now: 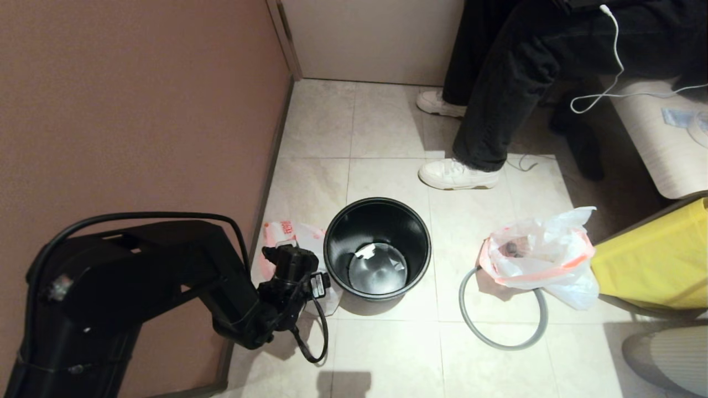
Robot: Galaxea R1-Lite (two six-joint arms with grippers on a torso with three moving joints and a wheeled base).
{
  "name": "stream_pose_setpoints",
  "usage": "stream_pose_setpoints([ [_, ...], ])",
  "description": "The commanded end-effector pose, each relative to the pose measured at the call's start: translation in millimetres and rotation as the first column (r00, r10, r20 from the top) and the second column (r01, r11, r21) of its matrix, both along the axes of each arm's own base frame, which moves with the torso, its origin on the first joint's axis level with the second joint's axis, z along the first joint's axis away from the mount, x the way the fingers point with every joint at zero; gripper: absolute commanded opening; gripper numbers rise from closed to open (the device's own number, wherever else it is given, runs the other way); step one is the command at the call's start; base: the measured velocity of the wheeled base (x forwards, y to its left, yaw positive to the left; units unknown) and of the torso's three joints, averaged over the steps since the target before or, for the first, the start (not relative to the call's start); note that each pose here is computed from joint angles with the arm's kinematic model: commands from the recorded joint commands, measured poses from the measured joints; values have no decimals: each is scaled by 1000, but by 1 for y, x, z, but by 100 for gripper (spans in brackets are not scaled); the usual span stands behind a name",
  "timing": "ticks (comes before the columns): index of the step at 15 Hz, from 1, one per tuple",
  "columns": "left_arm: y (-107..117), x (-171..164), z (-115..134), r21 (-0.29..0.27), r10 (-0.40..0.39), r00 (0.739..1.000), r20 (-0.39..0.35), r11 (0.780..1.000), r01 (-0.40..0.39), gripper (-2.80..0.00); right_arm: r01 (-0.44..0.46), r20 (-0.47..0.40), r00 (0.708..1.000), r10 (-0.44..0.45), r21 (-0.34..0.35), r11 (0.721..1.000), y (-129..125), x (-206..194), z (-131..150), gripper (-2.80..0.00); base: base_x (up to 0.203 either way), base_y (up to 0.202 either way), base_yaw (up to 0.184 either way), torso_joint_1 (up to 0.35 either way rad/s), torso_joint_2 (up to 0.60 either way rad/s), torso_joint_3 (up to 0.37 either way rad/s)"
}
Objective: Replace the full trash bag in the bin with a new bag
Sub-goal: Pick up a new trash bag
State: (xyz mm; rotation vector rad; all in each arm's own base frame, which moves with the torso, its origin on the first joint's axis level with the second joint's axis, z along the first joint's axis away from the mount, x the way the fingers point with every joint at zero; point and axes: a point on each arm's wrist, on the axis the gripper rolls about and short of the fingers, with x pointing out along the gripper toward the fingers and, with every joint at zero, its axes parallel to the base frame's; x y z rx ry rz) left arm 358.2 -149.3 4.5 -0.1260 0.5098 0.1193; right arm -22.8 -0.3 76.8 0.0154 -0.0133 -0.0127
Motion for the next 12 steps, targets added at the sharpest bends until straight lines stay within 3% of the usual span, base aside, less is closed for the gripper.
stream_pose_setpoints([
  [1,8,4,9,-39,47,998,30,998,-46,0,-1,0,1000,1,0,1000,0,0,0,-280,0,0,0,0,0,0],
  [3,11,0,9,-71,88,996,26,994,-86,0,0,-1,1000,0,0,1000,0,0,0,-280,0,0,0,0,0,0],
  [7,6,5,22,-106,92,993,74,991,-84,0,0,0,1000,0,0,1000,0,0,0,-280,0,0,0,0,0,0],
  [9,4,9,27,-149,109,990,92,984,-94,0,-1,-1,1000,1,0,1000,0,0,0,-280,0,0,0,0,0,0],
  [12,3,12,21,-191,98,993,67,978,-84,0,0,-1,1000,0,0,1000,0,0,0,-280,0,0,0,0,0,0],
])
